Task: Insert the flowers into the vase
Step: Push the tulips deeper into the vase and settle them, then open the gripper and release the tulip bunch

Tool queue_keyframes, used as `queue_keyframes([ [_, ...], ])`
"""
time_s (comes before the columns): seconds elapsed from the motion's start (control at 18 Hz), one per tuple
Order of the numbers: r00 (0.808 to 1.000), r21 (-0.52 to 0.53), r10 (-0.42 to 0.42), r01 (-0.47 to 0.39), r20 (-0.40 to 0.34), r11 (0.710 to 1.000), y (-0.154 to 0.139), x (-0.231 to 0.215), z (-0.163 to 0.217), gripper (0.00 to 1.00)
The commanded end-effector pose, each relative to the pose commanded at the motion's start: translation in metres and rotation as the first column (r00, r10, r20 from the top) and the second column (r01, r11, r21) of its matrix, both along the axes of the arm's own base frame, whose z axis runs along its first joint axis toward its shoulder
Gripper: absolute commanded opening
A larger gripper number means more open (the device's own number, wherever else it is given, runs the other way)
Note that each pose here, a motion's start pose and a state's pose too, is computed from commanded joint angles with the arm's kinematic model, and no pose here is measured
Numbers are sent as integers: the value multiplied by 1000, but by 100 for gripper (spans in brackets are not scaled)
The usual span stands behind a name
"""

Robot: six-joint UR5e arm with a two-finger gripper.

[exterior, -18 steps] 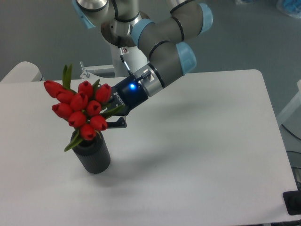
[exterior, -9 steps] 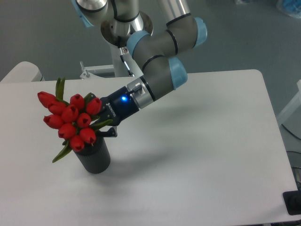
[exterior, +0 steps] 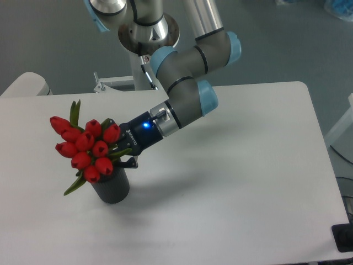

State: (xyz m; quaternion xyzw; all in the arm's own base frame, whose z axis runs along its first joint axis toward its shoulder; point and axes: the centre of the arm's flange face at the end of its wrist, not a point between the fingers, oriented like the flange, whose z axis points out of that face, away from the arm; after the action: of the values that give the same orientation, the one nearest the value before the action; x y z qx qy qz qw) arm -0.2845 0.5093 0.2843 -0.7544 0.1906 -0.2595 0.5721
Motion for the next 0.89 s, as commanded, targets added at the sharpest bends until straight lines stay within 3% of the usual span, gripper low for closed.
queue_keyframes([
  [0.06,1000,1,1,-1,-1,1000,-1,0,-1,26],
  [0.17,1000,7,-3,3,-8,1000,-2,2,-3,54],
  [0.44,1000,-3,6,-6,4,1000,-9,2,-10,100],
  [0.89,999,-6,38,-38,11,999,-20,-10,-9,100],
])
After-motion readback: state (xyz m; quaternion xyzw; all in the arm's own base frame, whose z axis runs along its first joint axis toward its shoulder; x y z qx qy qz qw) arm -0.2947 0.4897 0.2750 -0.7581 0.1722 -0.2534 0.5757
